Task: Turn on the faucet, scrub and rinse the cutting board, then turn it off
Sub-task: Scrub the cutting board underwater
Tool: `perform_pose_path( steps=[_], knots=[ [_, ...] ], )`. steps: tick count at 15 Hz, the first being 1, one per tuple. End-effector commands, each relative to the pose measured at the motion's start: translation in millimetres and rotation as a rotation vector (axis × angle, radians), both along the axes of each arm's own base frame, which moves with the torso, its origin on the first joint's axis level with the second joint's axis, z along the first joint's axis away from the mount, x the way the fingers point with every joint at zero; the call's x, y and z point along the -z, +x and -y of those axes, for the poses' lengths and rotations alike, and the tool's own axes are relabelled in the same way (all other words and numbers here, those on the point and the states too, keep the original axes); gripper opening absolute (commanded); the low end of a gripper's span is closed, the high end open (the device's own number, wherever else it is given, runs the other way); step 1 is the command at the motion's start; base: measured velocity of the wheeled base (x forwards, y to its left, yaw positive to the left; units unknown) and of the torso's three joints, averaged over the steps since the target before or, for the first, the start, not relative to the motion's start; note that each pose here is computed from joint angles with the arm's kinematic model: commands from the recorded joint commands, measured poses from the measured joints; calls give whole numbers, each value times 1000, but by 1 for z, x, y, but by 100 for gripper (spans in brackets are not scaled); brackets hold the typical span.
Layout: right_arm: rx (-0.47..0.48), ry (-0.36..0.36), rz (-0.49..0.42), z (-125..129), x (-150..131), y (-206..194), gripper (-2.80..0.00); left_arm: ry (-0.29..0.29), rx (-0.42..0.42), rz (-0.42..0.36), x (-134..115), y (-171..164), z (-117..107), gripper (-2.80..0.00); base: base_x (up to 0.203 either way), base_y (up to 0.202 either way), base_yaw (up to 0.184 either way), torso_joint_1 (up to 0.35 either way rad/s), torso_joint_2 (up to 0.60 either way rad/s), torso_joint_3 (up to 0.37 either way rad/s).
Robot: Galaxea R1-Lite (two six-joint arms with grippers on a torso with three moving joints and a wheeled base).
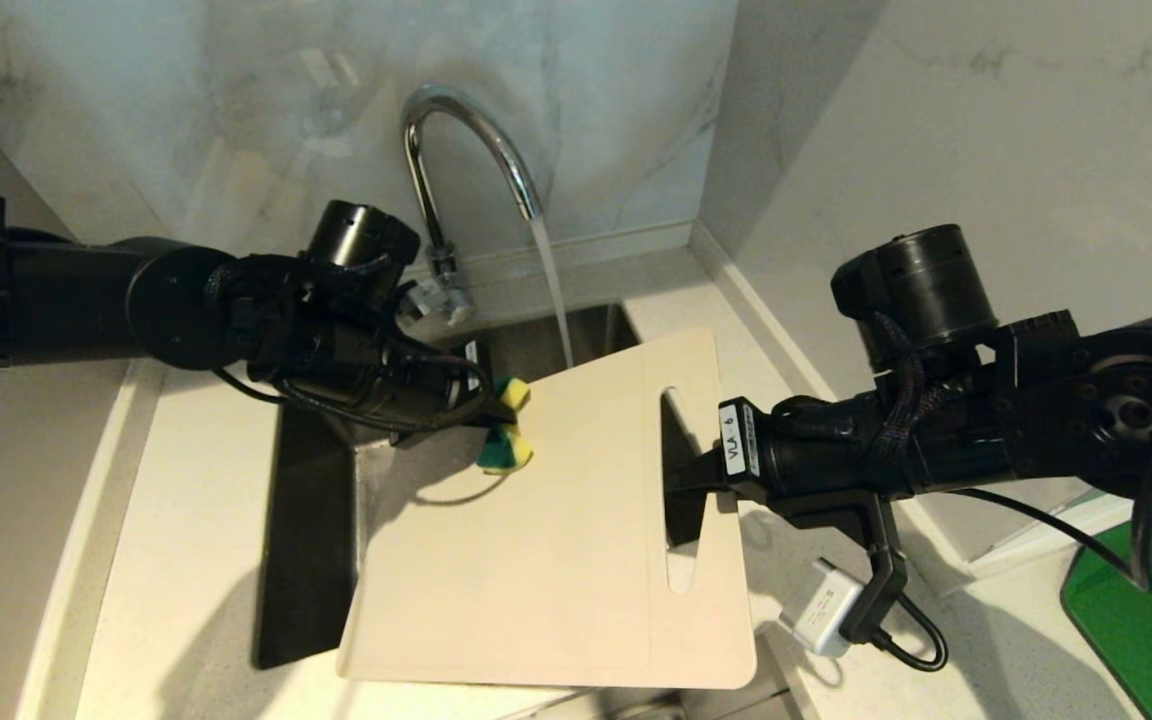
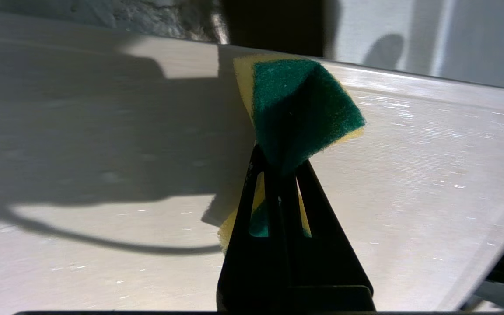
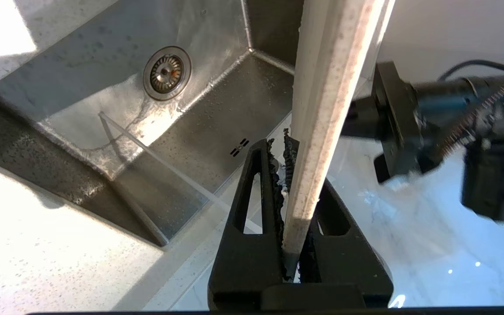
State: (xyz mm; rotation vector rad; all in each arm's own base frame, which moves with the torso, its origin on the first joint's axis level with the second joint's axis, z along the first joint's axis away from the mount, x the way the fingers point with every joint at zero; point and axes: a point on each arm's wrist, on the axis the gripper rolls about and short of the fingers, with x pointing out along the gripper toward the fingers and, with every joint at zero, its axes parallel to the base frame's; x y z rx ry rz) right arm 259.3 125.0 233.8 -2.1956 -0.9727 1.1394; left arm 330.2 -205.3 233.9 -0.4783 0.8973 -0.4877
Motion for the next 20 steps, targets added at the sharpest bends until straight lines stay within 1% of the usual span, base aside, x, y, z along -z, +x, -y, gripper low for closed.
perform_pose_path(
  steps=[1, 4, 6, 7, 9, 11, 12, 14, 16, 17, 19, 20],
  knots=[
    [-12, -1, 15, 0, -1, -1, -280, 21, -29, -17, 4, 0, -19, -280, 0, 0, 0, 0, 0, 0],
    [-8, -1, 16, 1, -2, -1, -280, 44, -62, -41, 12, -2, -39, -280, 0, 0, 0, 0, 0, 0],
    [-8, 0, 19, 1, -2, -1, -280, 60, -79, -29, 23, -1, -53, -280, 0, 0, 0, 0, 0, 0],
    [-5, 1, 20, 2, -3, -1, -280, 67, -97, -19, 30, 2, -63, -280, 0, 0, 0, 0, 0, 0],
    [11, 17, -5, 3, -3, -2, -280, 84, -129, -34, 47, 5, -78, -280, 0, 0, 0, 0, 0, 0],
    [15, 29, 16, 2, -3, -1, -280, 105, -156, -49, 66, 7, -94, -280, 0, 0, 0, 0, 0, 0],
    [17, 30, 11, 3, -2, -1, -280, 111, -177, -44, 75, 9, -105, -280, 0, 0, 0, 0, 0, 0],
    [20, 32, 4, 3, -1, -3, -280, 110, -210, -31, 82, 12, -118, -280, 0, 0, 0, 0, 0, 0],
    [21, 31, 4, 3, -1, -2, -280, 98, -214, 0, 72, 10, -119, -280, 0, 0, 0, 0, 0, 0],
    [24, 31, 5, 4, -1, -3, -280, 85, -210, 29, 62, 9, -118, -280, 0, 0, 0, 0, 0, 0],
    [32, 30, 3, 6, 0, -2, -280, 53, -188, 89, 39, 2, -109, -280, 0, 0, 0, 0, 0, 0],
    [33, 29, 1, 7, 0, -2, -280, 38, -167, 105, 31, -4, -100, -280, 0, 0, 0, 0, 0, 0]
  ],
)
